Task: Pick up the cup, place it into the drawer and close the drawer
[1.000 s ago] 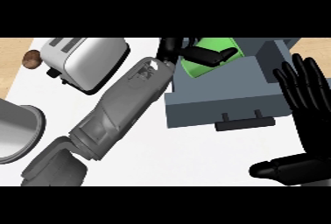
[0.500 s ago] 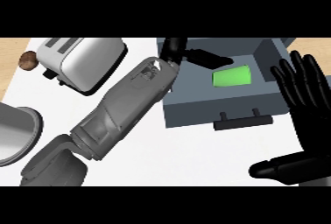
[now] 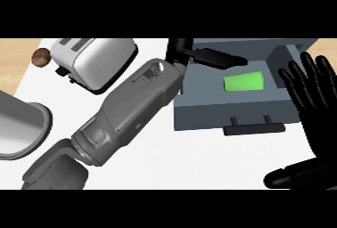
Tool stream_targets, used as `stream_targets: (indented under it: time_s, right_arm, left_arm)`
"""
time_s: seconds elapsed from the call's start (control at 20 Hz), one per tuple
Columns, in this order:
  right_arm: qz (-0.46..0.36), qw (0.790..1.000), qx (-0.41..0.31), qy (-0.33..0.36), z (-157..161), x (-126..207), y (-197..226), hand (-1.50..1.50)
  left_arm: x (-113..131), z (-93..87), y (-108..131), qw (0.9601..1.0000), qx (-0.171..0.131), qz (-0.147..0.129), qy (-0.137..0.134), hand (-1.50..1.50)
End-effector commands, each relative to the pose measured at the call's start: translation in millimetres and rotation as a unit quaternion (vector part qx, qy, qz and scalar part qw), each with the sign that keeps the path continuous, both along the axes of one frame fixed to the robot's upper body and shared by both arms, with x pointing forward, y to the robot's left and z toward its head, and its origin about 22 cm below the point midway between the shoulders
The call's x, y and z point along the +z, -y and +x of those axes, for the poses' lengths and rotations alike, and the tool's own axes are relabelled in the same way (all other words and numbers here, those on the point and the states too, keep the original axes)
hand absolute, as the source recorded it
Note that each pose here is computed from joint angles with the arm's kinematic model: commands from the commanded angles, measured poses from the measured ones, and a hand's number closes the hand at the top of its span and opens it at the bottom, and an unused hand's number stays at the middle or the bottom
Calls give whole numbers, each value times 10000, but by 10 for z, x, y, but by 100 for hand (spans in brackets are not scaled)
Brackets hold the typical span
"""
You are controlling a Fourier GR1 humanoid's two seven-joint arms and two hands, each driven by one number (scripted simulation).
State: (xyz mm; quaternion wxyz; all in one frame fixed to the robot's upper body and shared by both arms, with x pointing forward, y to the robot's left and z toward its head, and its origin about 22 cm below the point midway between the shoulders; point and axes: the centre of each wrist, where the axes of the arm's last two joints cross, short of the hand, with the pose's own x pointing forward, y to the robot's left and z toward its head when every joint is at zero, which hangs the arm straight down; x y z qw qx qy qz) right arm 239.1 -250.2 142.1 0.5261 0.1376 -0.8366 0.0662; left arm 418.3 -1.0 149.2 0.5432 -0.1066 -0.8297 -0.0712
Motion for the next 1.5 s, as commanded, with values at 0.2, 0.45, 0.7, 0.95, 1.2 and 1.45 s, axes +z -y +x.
stream_targets:
  time_s: [0.2, 0.45, 0.7, 0.95, 1.2, 1.45]
  right_arm:
    - [-667, 9974, 276, -42, -124, -96, 257, 150]
    - [-1635, 9864, 191, 24, -268, 58, 288, 150]
    - [-2170, 9760, 140, -56, -220, -12, 315, 150]
    - [-2449, 9692, -38, -253, -203, -172, 261, 150]
    - [-3018, 9527, -134, -324, -163, -313, 217, 150]
    - [-4449, 8950, -51, 317, 20, -275, -45, 150]
  left_arm:
    - [-23, 48, -386, 9979, 7, -645, -109, -150]
    - [13, 15, -817, 9944, 415, -932, -288, -150]
    - [-292, -311, -1091, 9926, 559, -1008, -370, -150]
    - [-187, -503, -1747, 9908, 610, -1114, -473, -150]
    - [-413, -840, -2269, 9887, 766, -1169, -551, -150]
    - [-646, -1014, -2479, 9896, 641, -1177, -528, -150]
